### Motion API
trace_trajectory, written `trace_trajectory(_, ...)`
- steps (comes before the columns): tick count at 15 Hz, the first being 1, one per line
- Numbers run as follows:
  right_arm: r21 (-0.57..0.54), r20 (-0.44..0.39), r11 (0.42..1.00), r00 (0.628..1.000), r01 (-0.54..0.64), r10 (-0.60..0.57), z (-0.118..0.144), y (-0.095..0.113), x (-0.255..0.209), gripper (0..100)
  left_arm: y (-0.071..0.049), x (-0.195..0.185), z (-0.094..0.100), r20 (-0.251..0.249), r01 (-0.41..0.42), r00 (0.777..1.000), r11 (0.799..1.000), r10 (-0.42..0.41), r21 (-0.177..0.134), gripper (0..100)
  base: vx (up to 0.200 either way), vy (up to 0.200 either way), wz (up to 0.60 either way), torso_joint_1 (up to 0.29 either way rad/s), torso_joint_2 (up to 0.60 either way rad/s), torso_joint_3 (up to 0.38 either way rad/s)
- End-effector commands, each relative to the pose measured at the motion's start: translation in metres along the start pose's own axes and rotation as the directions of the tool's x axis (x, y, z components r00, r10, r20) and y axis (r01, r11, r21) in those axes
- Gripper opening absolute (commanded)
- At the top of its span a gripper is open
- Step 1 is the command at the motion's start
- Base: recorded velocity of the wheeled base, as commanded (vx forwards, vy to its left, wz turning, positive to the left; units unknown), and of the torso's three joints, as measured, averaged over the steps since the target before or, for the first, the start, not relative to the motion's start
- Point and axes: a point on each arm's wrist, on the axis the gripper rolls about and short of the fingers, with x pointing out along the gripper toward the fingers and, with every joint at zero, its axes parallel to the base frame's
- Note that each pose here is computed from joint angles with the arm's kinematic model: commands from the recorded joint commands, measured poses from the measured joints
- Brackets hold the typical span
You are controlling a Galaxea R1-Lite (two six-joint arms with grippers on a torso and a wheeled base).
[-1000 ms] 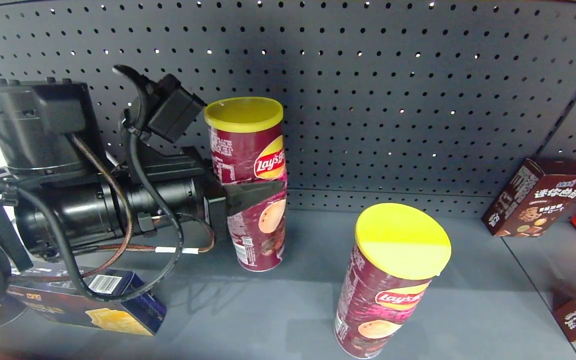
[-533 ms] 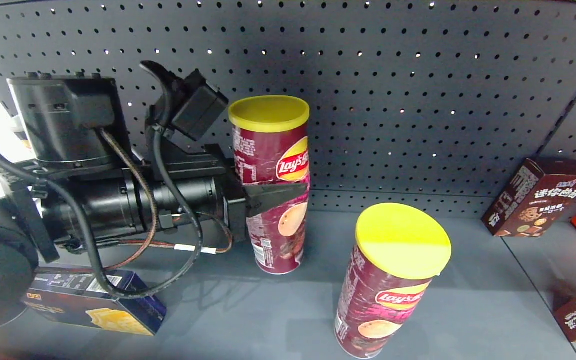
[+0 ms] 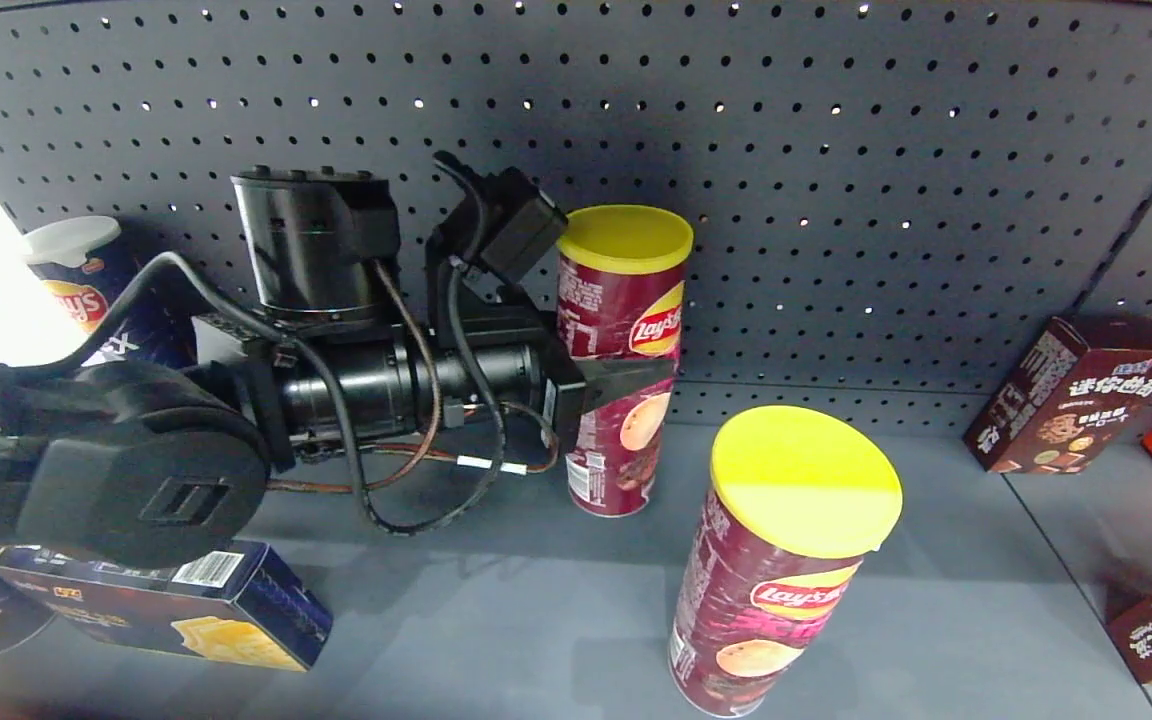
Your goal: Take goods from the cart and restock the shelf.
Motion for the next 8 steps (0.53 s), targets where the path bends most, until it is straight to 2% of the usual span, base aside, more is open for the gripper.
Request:
trace_trajectory(1, 0.000, -0.002, 1.000, 1.000, 0.000, 0.000, 0.000, 0.000, 0.000, 100, 0.004, 0.018, -0.014, -0.020, 0.012, 1.000, 1.000, -0.012, -0.012, 0, 0.000, 0.000, 0.00, 0.000, 0.00, 0.000)
trace_trajectory(3, 0.000, -0.002, 1.000, 1.000, 0.000, 0.000, 0.000, 0.000, 0.000, 100, 0.004, 0.028, -0.016, 0.006, 0.025, 1.000, 1.000, -0.025, 0.002, 0, 0.000, 0.000, 0.00, 0.000, 0.00, 0.000)
trace_trajectory(8, 0.000, -0.002, 1.000, 1.000, 0.000, 0.000, 0.000, 0.000, 0.000, 100, 0.009, 0.044, -0.021, 0.015, 0.032, 0.999, 0.999, -0.032, 0.006, 0, 0.000, 0.000, 0.00, 0.000, 0.00, 0.000)
